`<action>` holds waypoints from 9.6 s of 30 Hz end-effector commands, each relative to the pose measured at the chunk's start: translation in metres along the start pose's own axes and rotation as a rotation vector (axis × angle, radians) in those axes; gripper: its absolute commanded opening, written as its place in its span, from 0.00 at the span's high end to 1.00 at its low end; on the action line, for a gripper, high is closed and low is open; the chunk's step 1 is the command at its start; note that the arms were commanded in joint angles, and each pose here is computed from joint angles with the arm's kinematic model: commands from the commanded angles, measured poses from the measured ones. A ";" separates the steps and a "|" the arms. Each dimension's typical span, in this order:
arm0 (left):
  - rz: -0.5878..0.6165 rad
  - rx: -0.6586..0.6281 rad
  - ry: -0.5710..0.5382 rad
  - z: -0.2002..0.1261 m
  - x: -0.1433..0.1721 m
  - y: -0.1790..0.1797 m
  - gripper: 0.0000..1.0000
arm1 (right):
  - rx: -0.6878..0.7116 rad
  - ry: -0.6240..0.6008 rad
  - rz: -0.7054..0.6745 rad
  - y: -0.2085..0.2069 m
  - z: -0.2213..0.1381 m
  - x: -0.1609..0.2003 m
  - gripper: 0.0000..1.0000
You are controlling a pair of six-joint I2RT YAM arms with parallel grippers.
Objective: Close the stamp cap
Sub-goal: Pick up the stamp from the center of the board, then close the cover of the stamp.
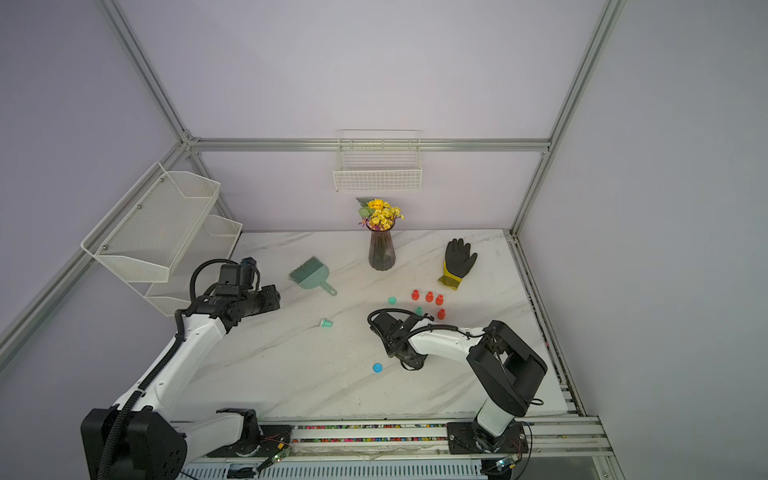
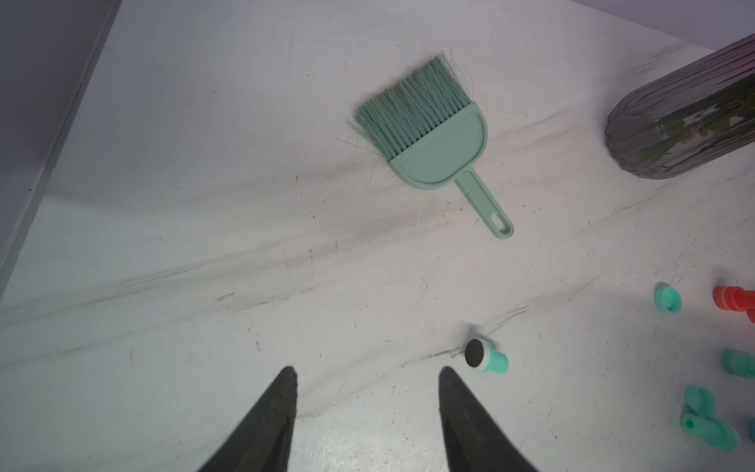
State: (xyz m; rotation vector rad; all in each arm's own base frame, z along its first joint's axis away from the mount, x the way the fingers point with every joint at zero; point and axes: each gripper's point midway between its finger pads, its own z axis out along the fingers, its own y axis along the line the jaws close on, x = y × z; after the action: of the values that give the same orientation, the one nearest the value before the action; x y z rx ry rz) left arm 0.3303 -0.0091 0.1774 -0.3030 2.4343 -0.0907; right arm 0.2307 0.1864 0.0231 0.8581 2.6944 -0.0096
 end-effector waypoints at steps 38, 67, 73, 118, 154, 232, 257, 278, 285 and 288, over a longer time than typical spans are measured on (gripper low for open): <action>0.181 0.743 0.441 -0.105 0.116 -0.263 0.46 | -1.112 -0.764 -1.534 0.100 -0.198 0.026 0.98; 0.221 0.799 0.413 -0.130 0.108 -0.267 0.80 | -1.072 -0.892 -1.436 0.101 -0.232 -0.001 0.60; 0.256 1.063 0.307 -0.201 0.077 -0.284 0.81 | -1.269 -1.113 -1.278 0.081 -0.314 -0.015 0.48; 0.287 1.624 0.179 -0.377 0.030 -0.280 0.84 | -1.846 -1.469 -1.170 0.051 -0.480 -0.001 0.68; 0.245 0.793 -0.123 -0.253 -0.014 -0.210 0.31 | -1.441 -0.902 -0.950 0.076 -0.390 -0.040 1.00; 0.344 0.024 -0.421 -0.069 -0.045 -0.076 0.30 | -0.146 0.045 -0.795 0.066 -0.047 0.085 1.00; 0.349 0.022 -0.415 -0.066 -0.045 -0.077 0.29 | -0.130 0.032 -0.792 0.061 -0.044 0.082 1.00; 0.349 0.018 -0.411 -0.066 -0.045 -0.076 0.29 | -0.111 0.046 -0.794 0.055 -0.041 0.081 1.00; 0.351 0.014 -0.410 -0.065 -0.044 -0.075 0.29 | -0.107 0.056 -0.797 0.053 -0.038 0.083 1.00; 0.351 0.013 -0.410 -0.065 -0.044 -0.075 0.29 | -0.113 0.060 -0.798 0.054 -0.038 0.085 1.00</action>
State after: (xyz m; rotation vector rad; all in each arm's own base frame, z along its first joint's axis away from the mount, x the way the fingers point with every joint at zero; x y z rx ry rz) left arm 0.3316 -0.0761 0.2570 0.1113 2.0798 0.0731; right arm 0.1864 0.2855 0.0455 -0.2922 2.8504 0.0131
